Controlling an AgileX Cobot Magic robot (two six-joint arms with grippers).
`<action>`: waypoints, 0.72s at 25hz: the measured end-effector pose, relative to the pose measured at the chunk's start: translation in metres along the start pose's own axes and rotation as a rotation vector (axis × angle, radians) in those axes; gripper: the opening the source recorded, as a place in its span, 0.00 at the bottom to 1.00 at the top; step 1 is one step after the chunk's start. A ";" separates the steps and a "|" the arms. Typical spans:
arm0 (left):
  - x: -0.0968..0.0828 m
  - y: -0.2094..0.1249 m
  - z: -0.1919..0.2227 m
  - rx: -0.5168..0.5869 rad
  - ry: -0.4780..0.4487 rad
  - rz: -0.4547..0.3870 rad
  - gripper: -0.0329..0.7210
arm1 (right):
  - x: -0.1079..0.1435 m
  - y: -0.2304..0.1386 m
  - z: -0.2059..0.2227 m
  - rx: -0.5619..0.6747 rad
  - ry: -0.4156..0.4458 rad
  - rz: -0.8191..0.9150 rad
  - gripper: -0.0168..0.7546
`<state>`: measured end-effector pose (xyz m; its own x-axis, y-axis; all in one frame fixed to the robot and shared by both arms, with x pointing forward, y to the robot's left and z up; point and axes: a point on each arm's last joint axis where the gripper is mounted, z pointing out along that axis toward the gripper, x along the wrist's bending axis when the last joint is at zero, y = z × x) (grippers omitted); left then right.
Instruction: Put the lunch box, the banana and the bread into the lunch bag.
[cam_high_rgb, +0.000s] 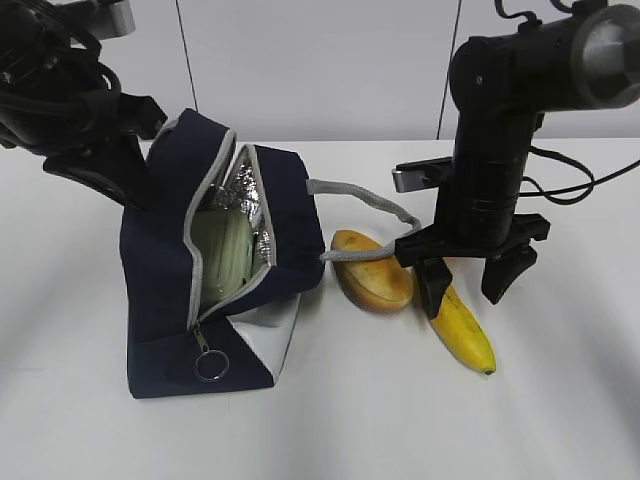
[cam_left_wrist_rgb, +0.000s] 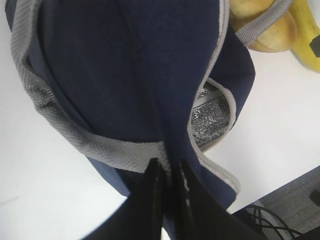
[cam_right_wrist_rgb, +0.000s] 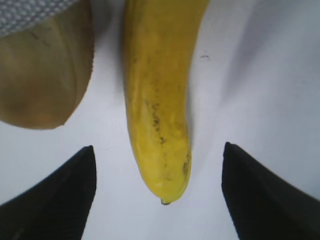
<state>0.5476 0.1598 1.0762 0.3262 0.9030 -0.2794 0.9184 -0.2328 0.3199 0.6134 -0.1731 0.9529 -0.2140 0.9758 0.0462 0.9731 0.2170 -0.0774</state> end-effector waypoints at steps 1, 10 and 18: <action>0.000 0.000 0.000 0.000 0.000 0.000 0.06 | 0.001 0.001 0.004 0.003 0.006 -0.003 0.78; 0.000 0.000 0.000 0.000 0.000 0.000 0.06 | 0.000 0.011 0.026 0.000 0.009 -0.017 0.78; 0.000 0.000 0.000 0.000 0.000 0.000 0.06 | 0.000 0.014 0.034 -0.003 0.009 -0.022 0.78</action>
<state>0.5476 0.1598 1.0762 0.3262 0.9030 -0.2794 0.9184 -0.2328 0.3199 0.6238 -0.1690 0.9184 -0.2350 0.9703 0.0567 0.9683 0.2388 -0.0735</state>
